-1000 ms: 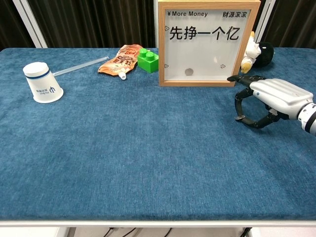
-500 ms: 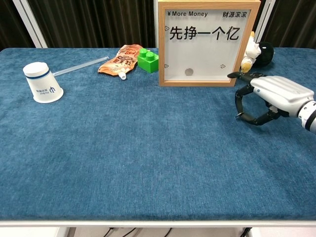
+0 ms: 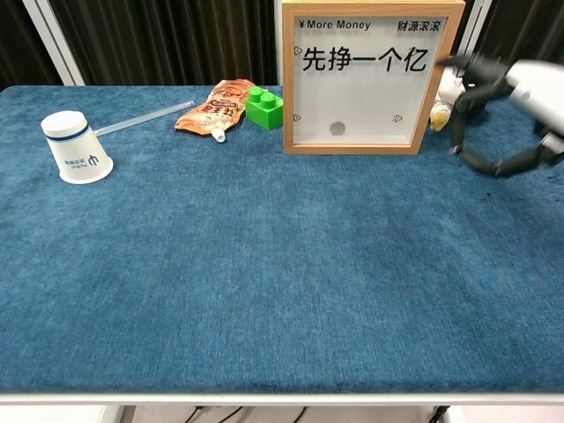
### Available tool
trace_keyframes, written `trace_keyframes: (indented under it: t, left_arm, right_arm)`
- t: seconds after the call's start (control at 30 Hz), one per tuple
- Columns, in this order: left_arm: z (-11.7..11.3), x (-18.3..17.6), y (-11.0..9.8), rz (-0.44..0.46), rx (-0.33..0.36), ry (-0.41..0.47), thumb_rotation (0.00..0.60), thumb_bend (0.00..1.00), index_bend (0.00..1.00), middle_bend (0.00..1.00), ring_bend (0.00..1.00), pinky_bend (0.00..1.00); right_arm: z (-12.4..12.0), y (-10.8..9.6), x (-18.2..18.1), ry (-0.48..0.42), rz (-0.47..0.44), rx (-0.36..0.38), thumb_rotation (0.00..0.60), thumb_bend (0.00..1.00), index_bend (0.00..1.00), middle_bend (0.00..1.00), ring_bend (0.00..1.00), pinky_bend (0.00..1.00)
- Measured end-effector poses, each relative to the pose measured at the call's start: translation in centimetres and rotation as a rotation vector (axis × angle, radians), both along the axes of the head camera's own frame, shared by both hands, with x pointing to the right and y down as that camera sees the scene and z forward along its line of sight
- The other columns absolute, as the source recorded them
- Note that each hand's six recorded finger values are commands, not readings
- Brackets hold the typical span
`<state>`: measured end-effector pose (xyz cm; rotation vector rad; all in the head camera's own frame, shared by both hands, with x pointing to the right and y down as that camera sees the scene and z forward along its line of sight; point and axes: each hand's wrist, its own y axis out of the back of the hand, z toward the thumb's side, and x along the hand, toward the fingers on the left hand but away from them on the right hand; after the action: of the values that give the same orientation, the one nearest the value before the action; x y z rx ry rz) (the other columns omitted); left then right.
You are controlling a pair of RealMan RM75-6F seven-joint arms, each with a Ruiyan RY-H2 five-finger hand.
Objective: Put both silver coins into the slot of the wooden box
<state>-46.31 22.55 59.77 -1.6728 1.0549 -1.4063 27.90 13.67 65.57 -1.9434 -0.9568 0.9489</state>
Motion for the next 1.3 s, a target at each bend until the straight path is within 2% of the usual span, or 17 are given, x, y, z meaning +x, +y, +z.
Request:
trace_keyframes:
  t: [0.13, 0.23, 0.33, 0.47, 0.6, 0.8, 1.1, 1.3]
  left_arm:
    - [-0.2, 0.3, 0.0, 0.011, 0.005, 0.003, 0.600, 0.00, 0.03, 0.01, 0.00, 0.00]
    - [-0.4, 0.5, 0.0, 0.018, 0.008, 0.005, 0.600, 0.00, 0.03, 0.01, 0.00, 0.00]
    - [-0.5, 0.7, 0.0, 0.025, 0.010, 0.006, 0.600, 0.00, 0.03, 0.01, 0.00, 0.00]
    - [-0.5, 1.0, -0.2, 0.033, 0.015, 0.005, 0.600, 0.00, 0.03, 0.01, 0.00, 0.00]
    - [-0.6, 1.2, -0.4, 0.042, 0.023, 0.003, 0.600, 0.00, 0.03, 0.01, 0.00, 0.00]
    - [-0.9, 1.5, -0.8, 0.050, 0.033, -0.003, 0.600, 0.00, 0.03, 0.01, 0.00, 0.00]
    - [-0.7, 1.5, -0.7, 0.046, 0.025, -0.003, 0.600, 0.00, 0.03, 0.01, 0.00, 0.00]
    - [-0.7, 1.4, -0.6, 0.041, 0.017, 0.000, 0.600, 0.00, 0.03, 0.01, 0.00, 0.00]
  right_arm:
    - [-4.1, -1.0, -0.7, -0.072, 0.017, 0.062, 0.600, 0.37, 0.67, 0.07, 0.00, 0.00]
    - [-6.9, -3.1, -1.2, -0.080, 0.029, 0.149, 0.600, 0.38, 0.67, 0.07, 0.00, 0.00]
    - [-8.6, -5.6, -1.9, -0.072, 0.048, 0.221, 0.600, 0.38, 0.68, 0.07, 0.00, 0.00]
    - [-9.6, -9.2, -3.2, -0.047, 0.074, 0.259, 0.600, 0.39, 0.69, 0.07, 0.00, 0.00]
    - [-9.6, -12.3, -5.1, 0.019, 0.072, 0.255, 0.600, 0.39, 0.69, 0.07, 0.00, 0.00]
    - [-9.1, -15.6, -7.4, 0.126, 0.072, 0.241, 0.600, 0.39, 0.70, 0.08, 0.00, 0.00]
    - [-6.8, -18.5, -8.5, 0.271, 0.132, 0.185, 0.600, 0.39, 0.73, 0.08, 0.00, 0.00]
    - [-5.0, -19.2, -9.0, 0.319, 0.161, 0.134, 0.600, 0.39, 0.74, 0.09, 0.00, 0.00]
